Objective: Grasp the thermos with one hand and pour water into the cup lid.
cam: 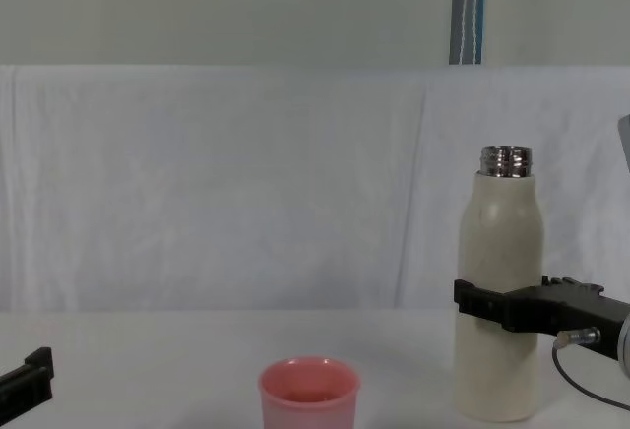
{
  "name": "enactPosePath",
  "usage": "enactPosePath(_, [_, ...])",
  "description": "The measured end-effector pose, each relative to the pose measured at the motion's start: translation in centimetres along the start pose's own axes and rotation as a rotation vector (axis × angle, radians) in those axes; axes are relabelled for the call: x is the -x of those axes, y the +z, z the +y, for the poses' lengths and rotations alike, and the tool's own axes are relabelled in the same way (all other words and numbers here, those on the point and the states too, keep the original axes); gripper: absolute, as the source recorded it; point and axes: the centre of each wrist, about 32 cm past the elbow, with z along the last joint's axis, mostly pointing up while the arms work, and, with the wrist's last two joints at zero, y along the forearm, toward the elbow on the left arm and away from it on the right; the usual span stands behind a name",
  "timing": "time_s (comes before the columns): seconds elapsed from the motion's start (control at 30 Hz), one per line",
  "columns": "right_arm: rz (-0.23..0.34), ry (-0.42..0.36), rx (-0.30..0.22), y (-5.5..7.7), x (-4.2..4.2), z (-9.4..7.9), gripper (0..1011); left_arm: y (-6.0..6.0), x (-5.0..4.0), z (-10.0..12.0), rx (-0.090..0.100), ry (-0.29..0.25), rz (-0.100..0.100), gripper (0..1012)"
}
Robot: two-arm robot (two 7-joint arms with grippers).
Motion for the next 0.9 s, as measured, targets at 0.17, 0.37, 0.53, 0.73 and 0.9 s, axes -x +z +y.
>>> enactPosePath(0.17, [0.000, 0.000, 0.000, 0.00, 0.01, 0.00, 1001, 0.00, 0.00, 0.00, 0.000, 0.000, 0.000, 1001])
enactPosePath(0.37, [0.000, 0.000, 0.000, 0.00, 0.01, 0.00, 1001, 0.00, 0.00, 0.00, 0.000, 0.000, 0.000, 1001])
enactPosePath(0.53, [0.000, 0.000, 0.000, 0.00, 0.01, 0.00, 1001, 0.00, 0.00, 0.00, 0.000, 0.000, 0.000, 1001])
enactPosePath(0.73, [0.000, 0.000, 0.000, 0.00, 0.01, 0.00, 1001, 0.00, 0.00, 0.00, 0.000, 0.000, 0.000, 1001])
enactPosePath(0.9, [0.000, 0.000, 0.000, 0.00, 0.01, 0.00, 1001, 0.00, 0.00, 0.00, 0.000, 0.000, 0.000, 1001])
